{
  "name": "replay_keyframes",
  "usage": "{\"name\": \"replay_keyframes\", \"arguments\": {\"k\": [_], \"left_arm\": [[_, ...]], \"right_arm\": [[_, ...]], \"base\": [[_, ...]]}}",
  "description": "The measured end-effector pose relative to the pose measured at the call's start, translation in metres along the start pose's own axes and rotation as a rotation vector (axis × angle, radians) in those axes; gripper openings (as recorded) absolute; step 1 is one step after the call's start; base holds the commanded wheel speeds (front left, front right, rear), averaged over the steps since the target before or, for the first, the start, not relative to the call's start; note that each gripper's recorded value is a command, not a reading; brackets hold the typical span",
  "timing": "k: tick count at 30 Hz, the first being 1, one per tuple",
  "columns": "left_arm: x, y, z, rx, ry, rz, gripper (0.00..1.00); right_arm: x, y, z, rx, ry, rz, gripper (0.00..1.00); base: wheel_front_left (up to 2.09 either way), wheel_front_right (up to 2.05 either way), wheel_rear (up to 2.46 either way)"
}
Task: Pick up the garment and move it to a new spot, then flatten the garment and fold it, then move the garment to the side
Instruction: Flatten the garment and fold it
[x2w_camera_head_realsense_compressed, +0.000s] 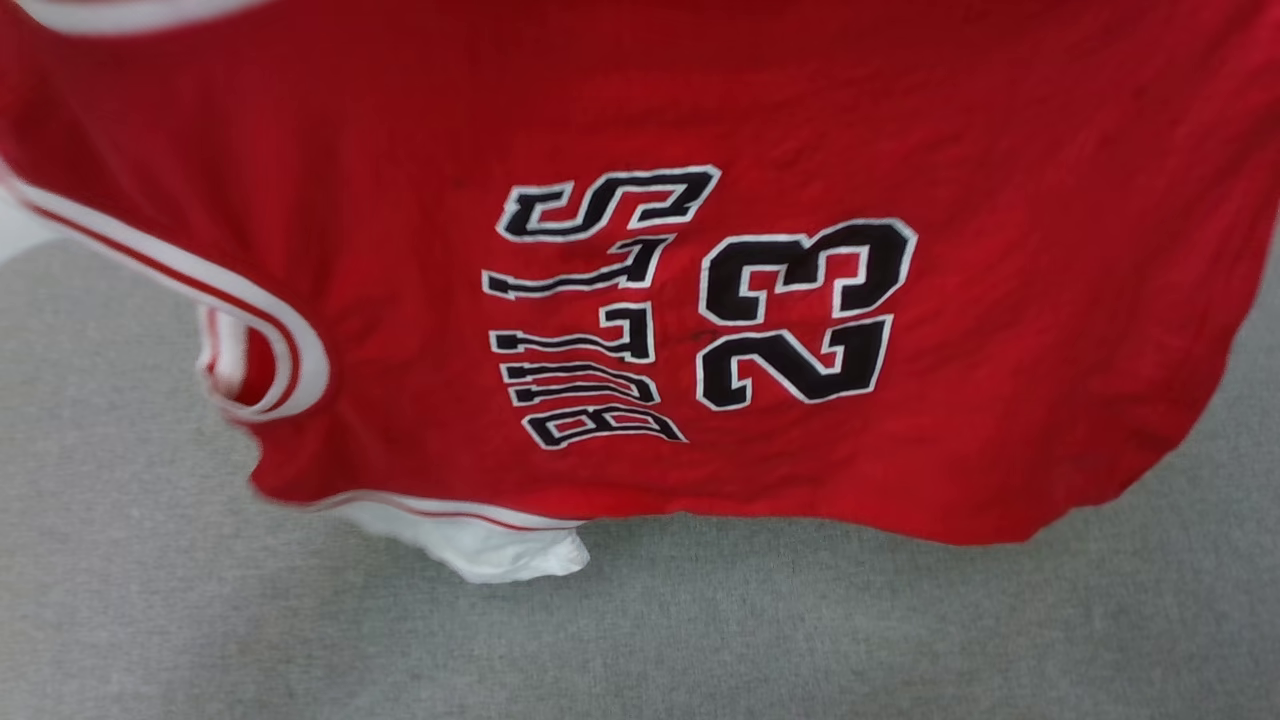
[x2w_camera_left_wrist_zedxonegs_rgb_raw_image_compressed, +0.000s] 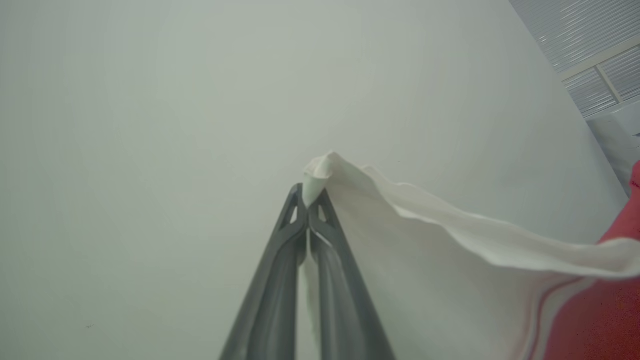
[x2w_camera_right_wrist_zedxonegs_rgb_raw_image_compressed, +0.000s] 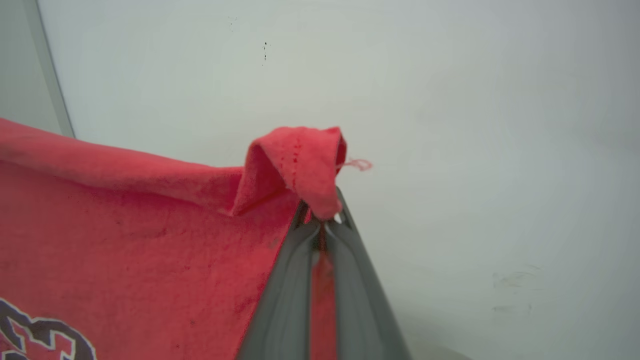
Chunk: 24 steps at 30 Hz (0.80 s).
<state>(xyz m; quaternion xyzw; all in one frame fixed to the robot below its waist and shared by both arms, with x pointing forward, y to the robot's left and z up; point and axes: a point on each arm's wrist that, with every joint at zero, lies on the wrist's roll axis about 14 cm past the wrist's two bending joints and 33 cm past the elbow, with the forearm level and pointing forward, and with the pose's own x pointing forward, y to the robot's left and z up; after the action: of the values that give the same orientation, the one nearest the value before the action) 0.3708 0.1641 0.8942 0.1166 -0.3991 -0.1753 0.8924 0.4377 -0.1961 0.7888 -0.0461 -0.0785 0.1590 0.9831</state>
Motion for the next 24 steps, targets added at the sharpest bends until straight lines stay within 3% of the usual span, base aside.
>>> {"name": "replay_keyframes", "arguments": {"k": [7,24], "left_arm": [[0.044,0.021,-0.04,0.0,-0.019,0.024,0.0],[0.131,0.058,-0.223,-0.009,0.034,0.133,0.0]], "right_arm": [[0.035,-0.016,-0.004,-0.023,-0.046,-0.029,0.0],[0.185,-0.064,-0.106,-0.007,-0.035,-0.123,0.0]], "base": [[0.0,0.0,0.0],[0.0,0.0,0.0]]}}
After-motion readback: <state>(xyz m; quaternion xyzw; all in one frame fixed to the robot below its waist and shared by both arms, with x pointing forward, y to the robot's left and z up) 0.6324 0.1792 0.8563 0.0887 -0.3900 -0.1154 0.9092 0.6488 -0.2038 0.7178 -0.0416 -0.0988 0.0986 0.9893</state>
